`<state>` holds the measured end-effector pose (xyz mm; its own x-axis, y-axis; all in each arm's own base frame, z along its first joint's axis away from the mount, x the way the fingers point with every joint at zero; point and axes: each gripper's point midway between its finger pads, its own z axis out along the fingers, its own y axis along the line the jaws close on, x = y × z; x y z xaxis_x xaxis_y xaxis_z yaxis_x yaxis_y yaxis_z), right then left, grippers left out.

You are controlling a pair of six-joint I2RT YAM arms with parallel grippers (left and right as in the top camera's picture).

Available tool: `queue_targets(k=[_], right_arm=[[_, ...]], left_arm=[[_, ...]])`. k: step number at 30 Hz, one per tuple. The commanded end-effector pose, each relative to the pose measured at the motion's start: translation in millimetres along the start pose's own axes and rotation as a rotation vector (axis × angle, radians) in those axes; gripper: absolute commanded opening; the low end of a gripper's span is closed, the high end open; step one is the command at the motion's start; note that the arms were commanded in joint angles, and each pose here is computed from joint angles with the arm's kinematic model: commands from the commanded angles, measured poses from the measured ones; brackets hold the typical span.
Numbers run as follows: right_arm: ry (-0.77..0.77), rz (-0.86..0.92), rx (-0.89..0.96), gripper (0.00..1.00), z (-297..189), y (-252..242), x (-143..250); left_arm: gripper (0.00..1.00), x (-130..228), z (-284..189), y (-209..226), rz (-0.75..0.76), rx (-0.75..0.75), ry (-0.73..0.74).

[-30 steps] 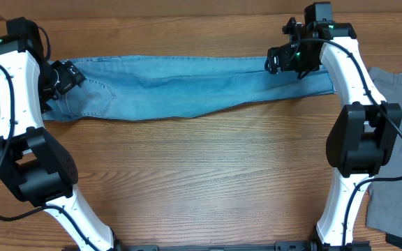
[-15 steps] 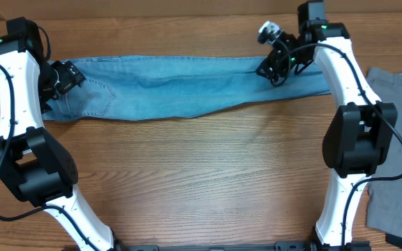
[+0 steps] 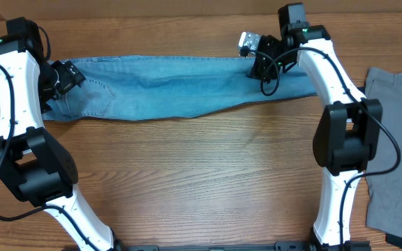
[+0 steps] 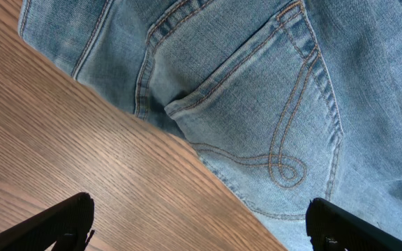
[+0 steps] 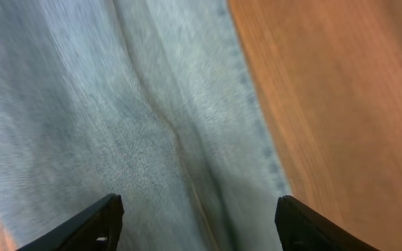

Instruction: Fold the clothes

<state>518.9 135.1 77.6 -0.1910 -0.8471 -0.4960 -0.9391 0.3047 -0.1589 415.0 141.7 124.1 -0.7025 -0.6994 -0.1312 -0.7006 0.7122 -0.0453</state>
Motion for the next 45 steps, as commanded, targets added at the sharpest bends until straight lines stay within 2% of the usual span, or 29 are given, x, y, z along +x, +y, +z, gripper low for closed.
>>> queue_targets(k=[1, 10, 13, 31, 36, 45], right_arm=[[0.009, -0.009, -0.019, 0.7, 23.1, -1.3, 8.8], [0.006, -0.008, -0.012, 0.64, 26.9, -3.5, 9.5], [0.0, -0.013, -0.004, 0.58, 26.9, -5.8, 8.1], [-0.007, -0.004, -0.027, 0.54, 31.7, -1.1, 9.7], [-0.003, 0.001, -0.037, 0.49, 33.3, 1.0, 11.6], [-0.004, 0.025, -0.035, 0.49, 38.1, -0.2, 13.2]], left_arm=[[1.0, 3.7, 6.3, -2.6, 0.02, 0.002, 0.022], [1.0, 3.6, 6.5, -2.2, 0.019, 0.001, 0.023], [1.0, 3.6, 6.4, -2.3, 0.019, 0.002, 0.022], [1.0, 3.6, 6.4, -2.3, 0.019, 0.002, 0.022], [1.0, 3.6, 6.4, -2.3, 0.019, 0.002, 0.022], [1.0, 3.6, 6.4, -2.3, 0.019, 0.002, 0.022]])
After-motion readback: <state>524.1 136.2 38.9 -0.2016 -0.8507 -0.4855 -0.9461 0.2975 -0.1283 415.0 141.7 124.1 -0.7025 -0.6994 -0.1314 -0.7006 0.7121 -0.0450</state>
